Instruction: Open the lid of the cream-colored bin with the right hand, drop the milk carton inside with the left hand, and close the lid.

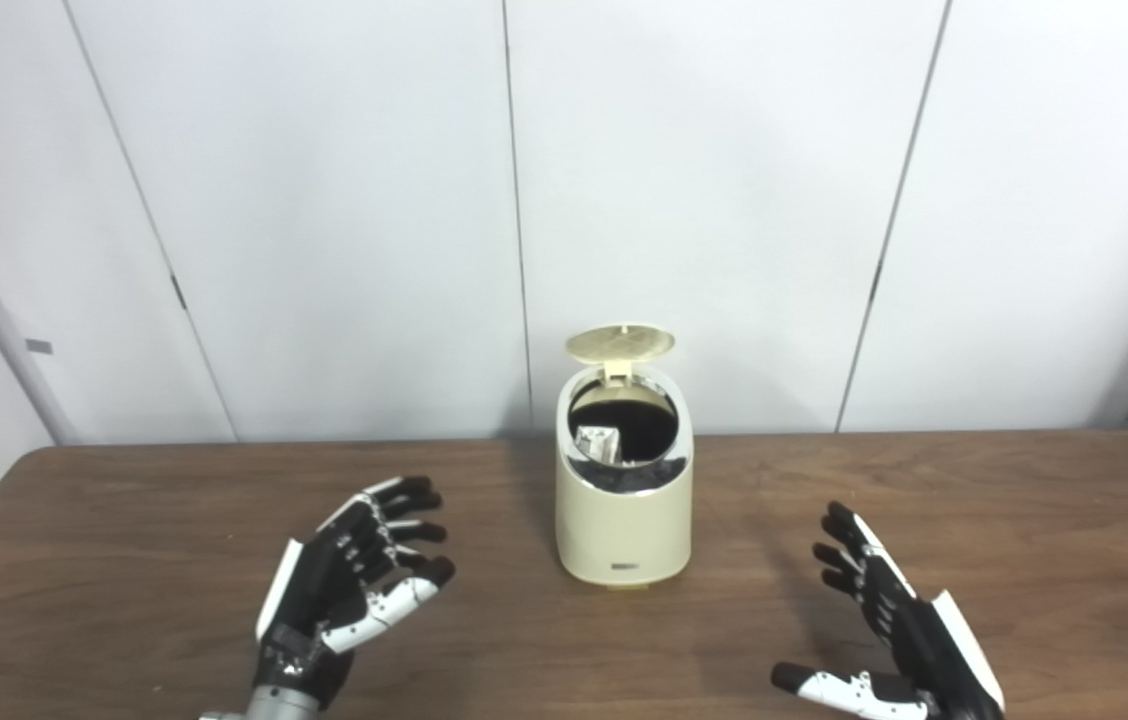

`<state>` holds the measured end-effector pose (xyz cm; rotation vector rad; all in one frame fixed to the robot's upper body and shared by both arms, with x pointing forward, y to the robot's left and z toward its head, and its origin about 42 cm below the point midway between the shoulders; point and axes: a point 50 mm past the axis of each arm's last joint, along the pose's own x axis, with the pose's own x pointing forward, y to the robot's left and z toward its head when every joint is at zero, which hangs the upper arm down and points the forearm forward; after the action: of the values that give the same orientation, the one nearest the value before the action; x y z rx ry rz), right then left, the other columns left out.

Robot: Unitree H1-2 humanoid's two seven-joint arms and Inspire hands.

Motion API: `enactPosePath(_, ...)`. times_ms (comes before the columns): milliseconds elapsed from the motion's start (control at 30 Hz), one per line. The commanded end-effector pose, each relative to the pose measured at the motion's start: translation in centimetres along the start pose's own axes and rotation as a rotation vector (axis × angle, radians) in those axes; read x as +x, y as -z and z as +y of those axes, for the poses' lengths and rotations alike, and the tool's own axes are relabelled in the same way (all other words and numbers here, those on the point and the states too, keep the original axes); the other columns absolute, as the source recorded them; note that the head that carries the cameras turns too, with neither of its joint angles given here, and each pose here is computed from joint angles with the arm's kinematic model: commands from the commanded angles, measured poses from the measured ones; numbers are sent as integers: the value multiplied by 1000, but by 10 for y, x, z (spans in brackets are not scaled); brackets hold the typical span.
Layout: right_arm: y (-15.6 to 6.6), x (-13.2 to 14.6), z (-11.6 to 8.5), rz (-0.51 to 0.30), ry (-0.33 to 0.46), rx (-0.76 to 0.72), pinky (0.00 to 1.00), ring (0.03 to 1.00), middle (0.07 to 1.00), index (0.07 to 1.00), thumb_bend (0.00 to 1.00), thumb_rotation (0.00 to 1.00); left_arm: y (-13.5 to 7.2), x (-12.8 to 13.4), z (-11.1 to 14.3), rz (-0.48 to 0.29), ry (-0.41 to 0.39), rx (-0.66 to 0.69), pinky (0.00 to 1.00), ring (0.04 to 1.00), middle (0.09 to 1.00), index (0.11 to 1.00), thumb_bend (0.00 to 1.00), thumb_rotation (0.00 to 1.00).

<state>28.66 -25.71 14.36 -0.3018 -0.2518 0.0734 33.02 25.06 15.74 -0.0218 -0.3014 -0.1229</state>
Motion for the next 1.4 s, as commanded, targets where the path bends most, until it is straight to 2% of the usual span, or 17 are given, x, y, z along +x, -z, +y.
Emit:
enactPosePath(0,-15,11,-8,-111,22,-25,851,892,948,937,794,278,-9,9,-1,-78,11,34,462,605,695,733,695,133)
enactPosePath(100,-23,23,-12,-158,30,-46,821,891,928,912,802,317,-7,10,-3,-78,6,35,463,598,682,715,694,128)
enactPosePath(167,-33,34,-16,-183,20,-71,805,890,924,906,795,291,-5,9,-5,-79,5,40,461,592,675,705,703,137)
enactPosePath(400,-83,82,-34,-261,3,-260,808,880,897,888,806,335,0,6,-10,-80,5,70,460,583,668,696,722,179)
enactPosePath(467,-96,95,-36,-271,-13,-288,820,886,928,879,804,352,1,6,-9,-81,9,81,465,589,671,700,712,189)
enactPosePath(567,-116,113,-36,-281,-40,-317,788,873,931,869,801,392,3,8,-10,-79,11,74,469,594,676,708,713,195)
enactPosePath(700,-141,137,-34,-307,-82,-364,793,886,914,885,763,418,8,10,-10,-75,12,67,470,599,683,719,713,190)
enactPosePath(767,-151,149,-31,-313,-89,-394,824,898,910,886,752,427,10,10,-11,-72,14,66,470,599,685,723,708,187)
enactPosePath(867,-166,165,-24,-325,-85,-475,785,886,902,888,734,481,11,10,-12,-75,20,60,468,597,688,728,705,184)
enactPosePath(933,-171,174,-21,-328,-101,-477,749,871,894,881,732,490,11,10,-13,-76,19,64,473,600,689,734,700,183)
enactPosePath(1000,-173,181,-19,-324,-132,-469,786,899,908,889,715,464,11,10,-13,-77,16,68,478,607,691,735,701,187)
enactPosePath(1100,-180,190,-11,-326,-190,-560,783,908,905,890,720,555,11,10,-14,-82,15,75,486,616,693,729,705,190)
enactPosePath(1233,-190,189,-3,-309,-241,-651,849,945,920,902,693,596,12,9,-15,-81,20,66,493,622,698,726,707,185)
enactPosePath(1367,-194,195,4,-320,-299,-700,854,955,919,894,683,561,13,9,-17,-79,18,63,492,619,696,723,711,185)
